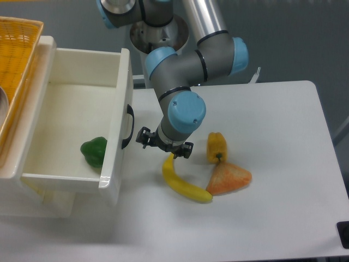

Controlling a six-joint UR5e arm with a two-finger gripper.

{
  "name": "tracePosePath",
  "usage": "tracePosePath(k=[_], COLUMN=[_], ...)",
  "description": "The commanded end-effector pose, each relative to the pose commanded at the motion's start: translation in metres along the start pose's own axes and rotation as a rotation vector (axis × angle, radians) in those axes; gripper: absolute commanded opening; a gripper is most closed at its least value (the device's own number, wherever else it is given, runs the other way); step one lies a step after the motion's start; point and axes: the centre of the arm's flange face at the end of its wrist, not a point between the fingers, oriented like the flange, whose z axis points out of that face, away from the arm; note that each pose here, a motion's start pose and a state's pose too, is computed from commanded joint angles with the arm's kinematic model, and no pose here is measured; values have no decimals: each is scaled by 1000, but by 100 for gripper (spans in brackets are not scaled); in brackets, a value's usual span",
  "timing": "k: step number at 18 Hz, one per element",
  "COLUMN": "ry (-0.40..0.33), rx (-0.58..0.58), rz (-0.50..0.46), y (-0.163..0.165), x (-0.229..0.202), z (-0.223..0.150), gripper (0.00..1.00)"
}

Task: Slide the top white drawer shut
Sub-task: 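Lower the gripper beside the drawer's black handle and contact the front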

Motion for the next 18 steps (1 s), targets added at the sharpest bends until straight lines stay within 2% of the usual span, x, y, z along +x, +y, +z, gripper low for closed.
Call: tracePosePath(k=[18], ry=[-6], rx=[11], rz=[19], y=[-2], x=[18], z=[-7], gripper=[100])
